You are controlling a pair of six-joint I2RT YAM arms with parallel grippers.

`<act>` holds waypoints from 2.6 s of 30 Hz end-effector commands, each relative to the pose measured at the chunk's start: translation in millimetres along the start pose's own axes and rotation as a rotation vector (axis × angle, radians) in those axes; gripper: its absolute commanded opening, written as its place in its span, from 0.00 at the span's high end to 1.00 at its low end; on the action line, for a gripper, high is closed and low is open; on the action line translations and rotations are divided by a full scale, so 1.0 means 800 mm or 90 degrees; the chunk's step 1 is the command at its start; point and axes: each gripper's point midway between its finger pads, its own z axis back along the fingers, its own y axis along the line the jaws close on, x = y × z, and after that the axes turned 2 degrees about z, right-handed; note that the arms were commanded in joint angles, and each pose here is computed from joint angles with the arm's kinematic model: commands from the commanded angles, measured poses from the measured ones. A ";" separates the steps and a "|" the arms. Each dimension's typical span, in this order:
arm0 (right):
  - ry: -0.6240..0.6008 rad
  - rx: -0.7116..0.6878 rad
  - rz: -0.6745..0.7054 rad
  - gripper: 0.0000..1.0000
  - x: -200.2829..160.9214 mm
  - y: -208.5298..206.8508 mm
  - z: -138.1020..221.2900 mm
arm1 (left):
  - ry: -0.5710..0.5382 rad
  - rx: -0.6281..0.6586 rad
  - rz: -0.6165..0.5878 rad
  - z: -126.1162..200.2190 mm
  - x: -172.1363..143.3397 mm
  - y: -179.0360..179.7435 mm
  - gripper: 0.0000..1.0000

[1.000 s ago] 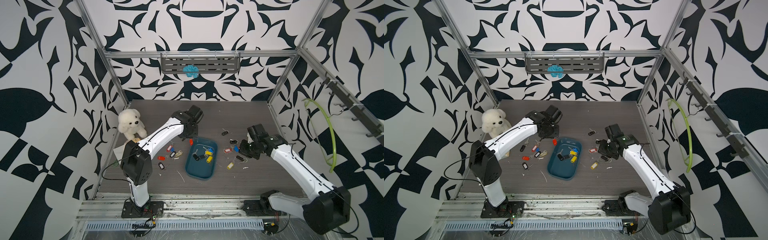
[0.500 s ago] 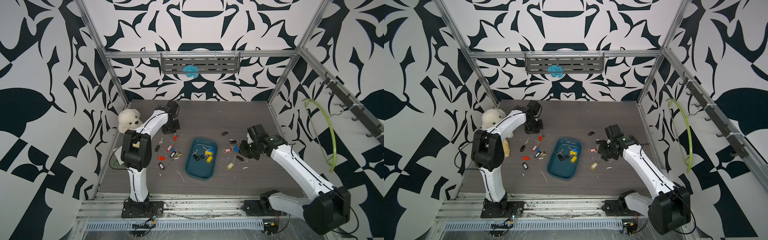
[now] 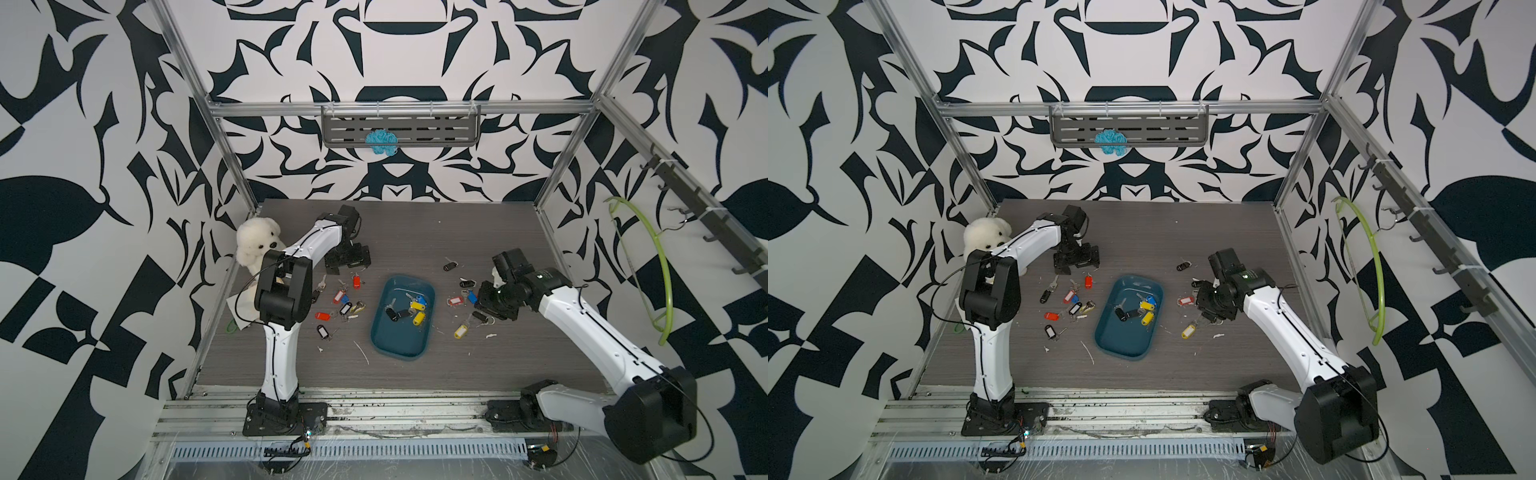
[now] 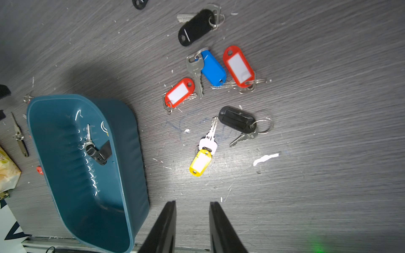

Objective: Take the keys out of the storage box
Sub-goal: Place the key at the center of the board, then pick up the key from the storage box.

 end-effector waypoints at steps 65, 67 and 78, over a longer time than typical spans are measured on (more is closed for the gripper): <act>0.067 0.112 0.099 0.77 -0.053 0.023 -0.015 | -0.114 0.216 0.222 -0.033 -0.174 -0.120 0.58; 0.067 0.111 0.099 0.78 -0.053 0.022 -0.015 | -0.109 0.221 0.221 -0.037 -0.174 -0.118 0.58; 0.072 0.098 0.104 0.80 -0.057 0.015 -0.014 | -0.107 0.229 0.215 -0.052 -0.174 -0.112 0.59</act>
